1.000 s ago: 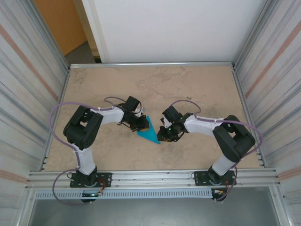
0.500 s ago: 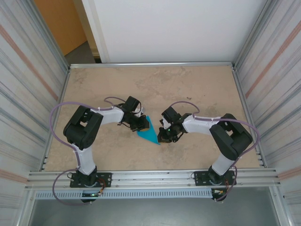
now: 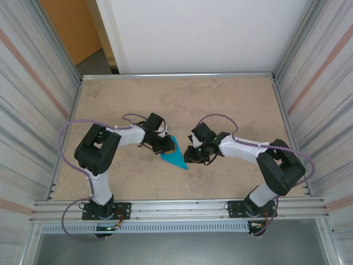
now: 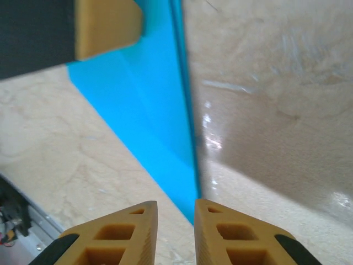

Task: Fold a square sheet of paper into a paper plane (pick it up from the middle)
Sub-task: Fourth fold the wing at the center of the table.

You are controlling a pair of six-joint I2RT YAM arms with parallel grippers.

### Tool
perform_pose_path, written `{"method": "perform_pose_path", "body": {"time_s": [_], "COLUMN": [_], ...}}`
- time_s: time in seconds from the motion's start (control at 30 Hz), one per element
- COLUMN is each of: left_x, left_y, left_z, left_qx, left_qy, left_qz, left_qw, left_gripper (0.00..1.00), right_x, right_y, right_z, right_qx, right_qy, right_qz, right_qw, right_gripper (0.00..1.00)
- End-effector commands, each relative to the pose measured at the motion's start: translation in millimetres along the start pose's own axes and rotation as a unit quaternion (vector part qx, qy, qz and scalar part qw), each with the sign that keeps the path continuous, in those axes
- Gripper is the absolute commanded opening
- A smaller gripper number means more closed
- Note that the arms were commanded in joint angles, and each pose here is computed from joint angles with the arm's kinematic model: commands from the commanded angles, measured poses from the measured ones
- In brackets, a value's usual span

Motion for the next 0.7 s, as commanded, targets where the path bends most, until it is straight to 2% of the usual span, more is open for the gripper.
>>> {"method": "perform_pose_path", "body": {"time_s": [0.0, 0.17, 0.37, 0.67], "left_x": [-14, -14, -16, -20], "left_y": [9, 9, 11, 13], "left_z": [35, 36, 40, 49], "left_qx": [0.06, 0.061, 0.068, 0.086], "left_qy": [-0.035, -0.036, -0.044, -0.06], "left_qz": [0.019, 0.019, 0.021, 0.026], "left_qw": [0.997, 0.997, 0.996, 0.994], "left_gripper": [0.13, 0.12, 0.11, 0.11], "right_x": [5, 8, 3, -28], "right_y": [5, 26, 41, 46], "right_z": [16, 19, 5, -17], "right_qx": [0.034, 0.052, 0.04, 0.021], "right_qy": [-0.019, -0.011, 0.007, 0.042], "right_qz": [0.008, 0.031, 0.052, 0.093], "right_qw": [0.999, 0.998, 0.998, 0.995], "right_gripper": [0.17, 0.1, 0.09, 0.08]}}
Point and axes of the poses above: each hand's point on the last joint's axis, 136 mm out from that joint toward the fingers, its own y axis out along the fingers, its own z axis along the line the jaws close on, x = y × z, the point moved 3 cm from there along -y, back along the fingers
